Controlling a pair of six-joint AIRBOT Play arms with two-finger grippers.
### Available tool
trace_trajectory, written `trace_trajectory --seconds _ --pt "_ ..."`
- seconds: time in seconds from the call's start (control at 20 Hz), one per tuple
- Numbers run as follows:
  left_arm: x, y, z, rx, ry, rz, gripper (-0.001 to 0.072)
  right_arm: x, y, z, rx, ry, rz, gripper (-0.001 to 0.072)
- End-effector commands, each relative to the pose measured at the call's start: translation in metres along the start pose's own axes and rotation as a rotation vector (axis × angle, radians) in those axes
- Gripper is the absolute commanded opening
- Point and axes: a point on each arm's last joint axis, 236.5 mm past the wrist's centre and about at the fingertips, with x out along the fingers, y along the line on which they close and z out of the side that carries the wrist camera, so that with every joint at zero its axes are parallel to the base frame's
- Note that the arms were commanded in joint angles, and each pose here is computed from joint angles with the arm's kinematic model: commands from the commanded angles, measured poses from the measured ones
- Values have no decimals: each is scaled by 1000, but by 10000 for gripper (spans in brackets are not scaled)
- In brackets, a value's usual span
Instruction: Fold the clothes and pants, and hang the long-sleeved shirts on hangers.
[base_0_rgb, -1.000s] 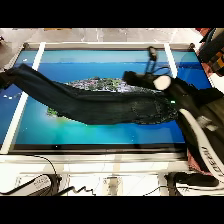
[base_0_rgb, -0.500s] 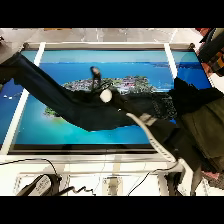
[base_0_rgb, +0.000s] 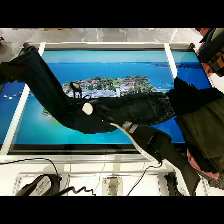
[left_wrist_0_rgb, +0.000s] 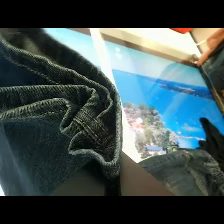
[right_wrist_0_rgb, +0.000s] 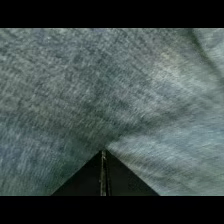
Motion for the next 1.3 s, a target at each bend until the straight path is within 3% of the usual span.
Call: trace_trajectory --seconds 0.0,0.2,0.4,0.45,0.55,0.6,0.7,0.85,1.05,1.2,1.25 --pt "20 -4 -14 -15 54 -39 16 -44 -51 58 -23 -36 -111 32" --pt "68 -33 -68 -50 247 -184 15 -168 -135 156 42 -140 -271 32" --pt "121 -107 -147 -33 476 -378 16 -295 -191 212 92 -251 -371 32" --pt "128 -130 -168 -20 532 -425 60 -316 -198 216 109 -266 -387 32" --pt "128 -166 -200 10 618 -505 549 -352 -208 221 110 -283 -417 32" --pt "126 -179 -207 25 637 -529 635 -365 -211 222 93 -282 -430 32" --pt "123 -184 -208 39 638 -537 634 -379 -217 219 79 -271 -453 32" --pt "123 -140 -185 -6 597 -421 634 -382 -222 213 86 -245 -469 32" --pt "100 -8 -161 -39 577 -92 633 -376 -217 209 46 -218 -465 32" --pt "60 82 -183 -140 619 103 629 -371 -215 207 29 -206 -464 32" --pt "55 106 -191 -195 589 147 580 -368 -215 205 29 -199 -461 32"
